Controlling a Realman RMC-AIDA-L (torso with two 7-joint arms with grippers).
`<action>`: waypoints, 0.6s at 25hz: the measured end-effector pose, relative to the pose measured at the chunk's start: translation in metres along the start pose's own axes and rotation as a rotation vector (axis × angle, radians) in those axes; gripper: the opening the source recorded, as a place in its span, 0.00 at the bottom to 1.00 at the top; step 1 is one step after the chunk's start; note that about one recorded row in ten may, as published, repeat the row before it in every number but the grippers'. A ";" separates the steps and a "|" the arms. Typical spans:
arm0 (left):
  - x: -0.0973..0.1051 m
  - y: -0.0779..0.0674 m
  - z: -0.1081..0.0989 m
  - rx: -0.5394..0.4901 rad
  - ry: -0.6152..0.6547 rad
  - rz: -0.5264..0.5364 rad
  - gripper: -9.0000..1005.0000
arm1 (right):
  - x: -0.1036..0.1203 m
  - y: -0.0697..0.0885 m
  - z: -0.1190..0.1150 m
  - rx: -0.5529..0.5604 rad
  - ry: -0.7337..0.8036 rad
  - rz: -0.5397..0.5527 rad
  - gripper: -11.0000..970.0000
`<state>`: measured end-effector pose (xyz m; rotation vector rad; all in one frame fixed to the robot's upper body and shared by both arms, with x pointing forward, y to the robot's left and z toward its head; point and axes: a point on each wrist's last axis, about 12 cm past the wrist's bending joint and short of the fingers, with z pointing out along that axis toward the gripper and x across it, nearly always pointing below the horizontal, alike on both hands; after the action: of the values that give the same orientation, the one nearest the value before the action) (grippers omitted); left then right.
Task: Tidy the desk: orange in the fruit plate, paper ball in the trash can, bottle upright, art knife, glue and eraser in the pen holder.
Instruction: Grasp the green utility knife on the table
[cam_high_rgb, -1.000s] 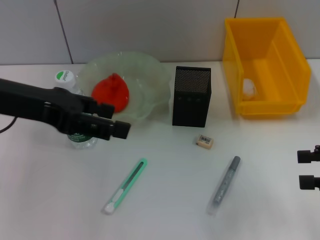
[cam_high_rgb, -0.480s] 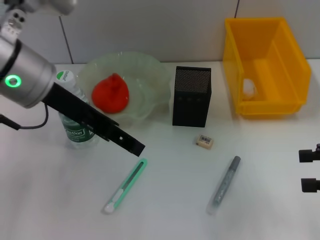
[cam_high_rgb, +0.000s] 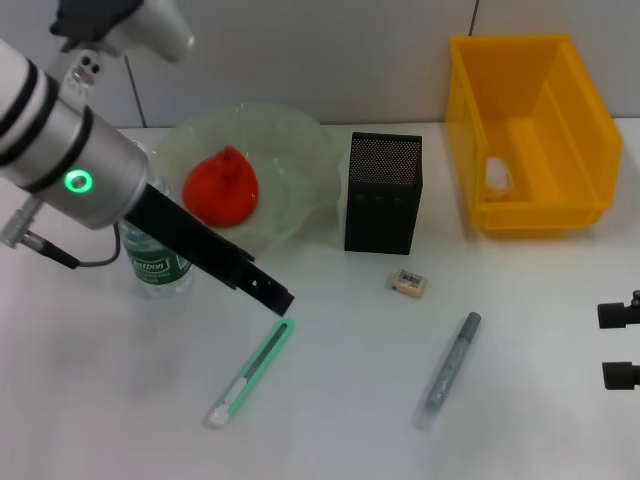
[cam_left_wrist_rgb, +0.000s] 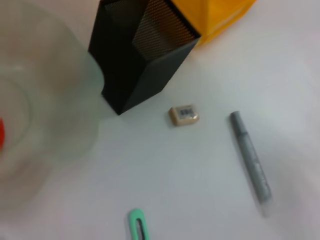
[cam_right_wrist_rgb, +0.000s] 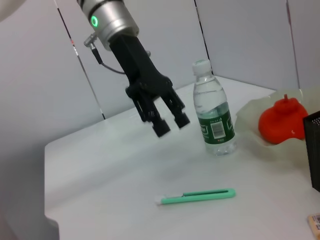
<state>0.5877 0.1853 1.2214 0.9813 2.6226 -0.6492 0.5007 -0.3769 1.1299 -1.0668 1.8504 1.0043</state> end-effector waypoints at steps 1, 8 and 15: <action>0.000 -0.001 0.006 -0.003 0.015 0.001 0.80 | 0.000 0.000 0.000 -0.001 0.000 -0.003 0.79; -0.004 -0.015 0.028 -0.073 0.114 -0.006 0.80 | -0.001 -0.001 0.002 -0.002 -0.002 -0.010 0.79; -0.011 -0.024 0.049 -0.123 0.209 -0.024 0.80 | 0.000 -0.001 0.003 0.001 -0.004 -0.015 0.79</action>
<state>0.5841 0.1395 1.1908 1.0323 2.8191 -0.4044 0.5026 -0.3743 1.1284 -1.0759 1.8369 0.9958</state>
